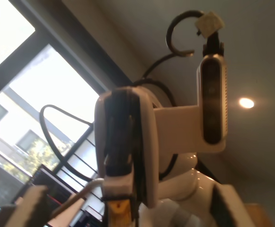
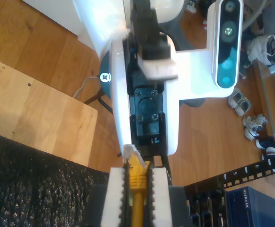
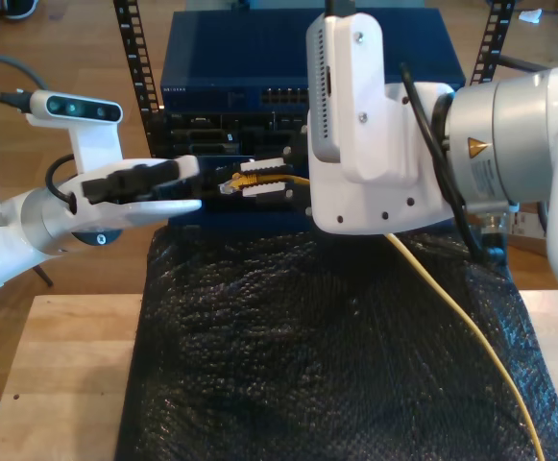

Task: Grab the cable and plug it in

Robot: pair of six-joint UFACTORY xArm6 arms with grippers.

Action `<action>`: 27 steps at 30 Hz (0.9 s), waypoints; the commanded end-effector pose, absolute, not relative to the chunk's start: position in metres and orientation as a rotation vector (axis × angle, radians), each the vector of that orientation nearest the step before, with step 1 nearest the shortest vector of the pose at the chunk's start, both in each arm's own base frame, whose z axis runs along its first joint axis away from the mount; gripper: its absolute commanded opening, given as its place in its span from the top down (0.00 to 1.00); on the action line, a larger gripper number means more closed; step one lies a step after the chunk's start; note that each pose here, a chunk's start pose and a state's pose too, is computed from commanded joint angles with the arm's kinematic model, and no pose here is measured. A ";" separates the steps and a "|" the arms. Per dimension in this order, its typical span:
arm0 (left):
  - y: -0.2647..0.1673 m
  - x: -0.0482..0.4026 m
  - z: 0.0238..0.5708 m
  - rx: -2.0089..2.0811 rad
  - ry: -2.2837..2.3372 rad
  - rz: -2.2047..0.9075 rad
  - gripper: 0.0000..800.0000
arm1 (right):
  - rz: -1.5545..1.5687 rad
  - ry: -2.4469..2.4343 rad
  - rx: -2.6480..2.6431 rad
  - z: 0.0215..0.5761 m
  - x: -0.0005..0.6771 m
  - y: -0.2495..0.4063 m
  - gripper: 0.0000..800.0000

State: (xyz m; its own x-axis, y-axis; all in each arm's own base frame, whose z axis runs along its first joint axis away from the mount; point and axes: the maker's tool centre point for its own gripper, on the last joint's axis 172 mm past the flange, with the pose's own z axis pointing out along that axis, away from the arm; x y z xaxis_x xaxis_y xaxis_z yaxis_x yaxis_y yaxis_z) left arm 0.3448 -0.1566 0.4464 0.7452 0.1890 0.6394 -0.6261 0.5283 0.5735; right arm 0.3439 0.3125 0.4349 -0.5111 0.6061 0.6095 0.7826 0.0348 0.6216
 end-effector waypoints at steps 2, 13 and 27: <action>-0.157 0.346 0.447 0.895 -0.564 0.536 0.00 | -1.473 -2.121 -1.449 0.435 0.344 0.313 1.00; -0.144 0.376 0.441 1.036 -0.562 0.658 0.00 | -1.288 -1.961 -1.650 0.403 0.366 0.276 1.00; -0.134 0.401 0.421 1.324 -0.759 0.672 0.00 | -0.955 -1.836 -2.054 0.318 0.406 0.164 1.00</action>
